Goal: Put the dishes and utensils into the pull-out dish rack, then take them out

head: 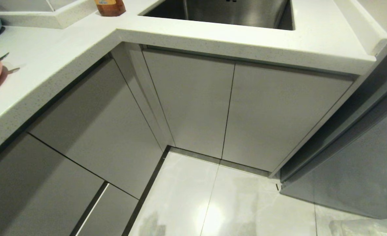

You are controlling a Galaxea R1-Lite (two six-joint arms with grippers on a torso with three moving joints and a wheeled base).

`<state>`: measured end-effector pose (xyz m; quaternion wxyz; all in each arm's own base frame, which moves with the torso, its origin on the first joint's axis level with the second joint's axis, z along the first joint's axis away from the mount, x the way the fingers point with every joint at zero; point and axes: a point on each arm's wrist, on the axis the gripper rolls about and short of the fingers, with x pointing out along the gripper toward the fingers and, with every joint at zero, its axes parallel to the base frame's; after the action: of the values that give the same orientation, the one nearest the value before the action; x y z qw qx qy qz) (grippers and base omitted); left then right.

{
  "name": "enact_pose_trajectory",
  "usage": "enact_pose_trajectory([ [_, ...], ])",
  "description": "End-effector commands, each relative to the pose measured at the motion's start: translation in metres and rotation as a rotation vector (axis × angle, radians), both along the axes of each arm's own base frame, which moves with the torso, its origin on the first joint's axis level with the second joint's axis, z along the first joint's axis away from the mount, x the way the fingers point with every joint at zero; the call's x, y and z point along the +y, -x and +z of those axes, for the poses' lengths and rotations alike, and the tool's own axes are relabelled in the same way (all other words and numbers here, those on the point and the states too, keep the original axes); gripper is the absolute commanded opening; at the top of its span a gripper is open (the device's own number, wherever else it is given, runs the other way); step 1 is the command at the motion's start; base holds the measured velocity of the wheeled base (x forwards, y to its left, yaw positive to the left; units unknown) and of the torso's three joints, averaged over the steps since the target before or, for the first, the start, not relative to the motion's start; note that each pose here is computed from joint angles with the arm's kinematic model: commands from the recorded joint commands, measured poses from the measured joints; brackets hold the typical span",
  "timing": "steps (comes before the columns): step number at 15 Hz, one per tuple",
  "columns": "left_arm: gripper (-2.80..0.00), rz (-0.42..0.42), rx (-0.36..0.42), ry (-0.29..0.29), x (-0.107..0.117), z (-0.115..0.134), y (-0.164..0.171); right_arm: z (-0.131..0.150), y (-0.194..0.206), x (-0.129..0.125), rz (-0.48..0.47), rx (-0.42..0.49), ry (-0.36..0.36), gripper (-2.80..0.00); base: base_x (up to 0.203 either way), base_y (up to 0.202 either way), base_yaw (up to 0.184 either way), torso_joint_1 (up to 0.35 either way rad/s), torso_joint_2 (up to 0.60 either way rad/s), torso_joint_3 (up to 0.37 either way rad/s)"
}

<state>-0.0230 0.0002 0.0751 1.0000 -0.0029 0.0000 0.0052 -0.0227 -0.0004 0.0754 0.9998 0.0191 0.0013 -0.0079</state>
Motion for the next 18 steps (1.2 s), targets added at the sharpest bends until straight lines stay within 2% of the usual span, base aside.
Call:
enact_pose_trajectory([
  [1,-2.8,0.0,0.005,0.0,0.0,-0.0004,-0.0003,-0.0008,-0.0002,0.0,0.0,0.003,0.0,-2.8,0.0,0.0,0.0,0.0,0.0,0.0],
  [6,-2.8,0.0,0.005,0.0,0.0,-0.0004,-0.0003,-0.0008,-0.0002,0.0,0.002,0.002,0.0,-2.8,0.0,0.0,0.0,0.001,0.0,0.03],
  [18,-2.8,0.0,0.005,0.0,0.0,-0.0004,-0.0003,-0.0007,-0.0002,0.0,0.0,0.002,0.0,-2.8,0.0,0.0,0.0,0.004,0.0,0.195],
])
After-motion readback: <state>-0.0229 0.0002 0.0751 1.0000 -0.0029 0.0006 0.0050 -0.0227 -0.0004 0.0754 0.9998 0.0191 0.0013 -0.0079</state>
